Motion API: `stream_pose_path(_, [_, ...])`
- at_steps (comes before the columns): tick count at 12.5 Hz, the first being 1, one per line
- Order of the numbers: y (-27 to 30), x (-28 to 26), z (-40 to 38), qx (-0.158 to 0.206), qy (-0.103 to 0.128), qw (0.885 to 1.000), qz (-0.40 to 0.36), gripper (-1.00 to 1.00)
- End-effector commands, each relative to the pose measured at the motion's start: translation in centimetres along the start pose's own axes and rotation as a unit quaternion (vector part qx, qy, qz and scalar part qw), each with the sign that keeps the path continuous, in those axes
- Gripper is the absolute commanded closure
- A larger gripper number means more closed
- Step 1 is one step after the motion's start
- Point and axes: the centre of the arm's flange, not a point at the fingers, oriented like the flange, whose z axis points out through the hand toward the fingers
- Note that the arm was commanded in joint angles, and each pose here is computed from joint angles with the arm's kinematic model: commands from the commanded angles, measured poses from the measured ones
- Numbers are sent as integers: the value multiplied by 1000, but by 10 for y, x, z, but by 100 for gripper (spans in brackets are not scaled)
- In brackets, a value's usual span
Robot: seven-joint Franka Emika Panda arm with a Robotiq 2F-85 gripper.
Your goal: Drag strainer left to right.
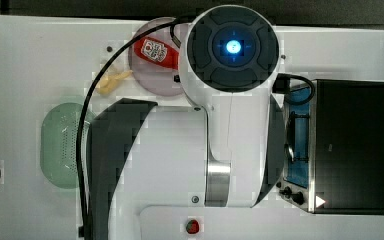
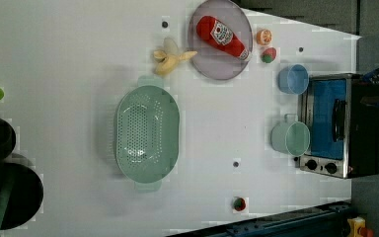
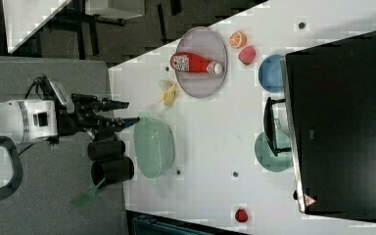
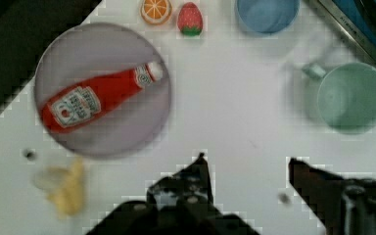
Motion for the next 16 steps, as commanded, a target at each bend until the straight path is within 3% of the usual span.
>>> stream_pose_path(1, [125, -75, -96, 13, -1, 998, 61, -59])
stream_pose_path(3, [124, -76, -96, 13, -1, 998, 59, -100])
stream_pose_path(7, [60, -112, -82, 34, -5, 999, 5, -100])
stream_pose_path(9, [8, -145, -57, 16, -5, 1000, 3, -100])
stream_pose_path(13, [-84, -220, 19, -31, -14, 994, 109, -100])
stream_pose_path(16, [-135, -271, 83, -40, -26, 976, 213, -100])
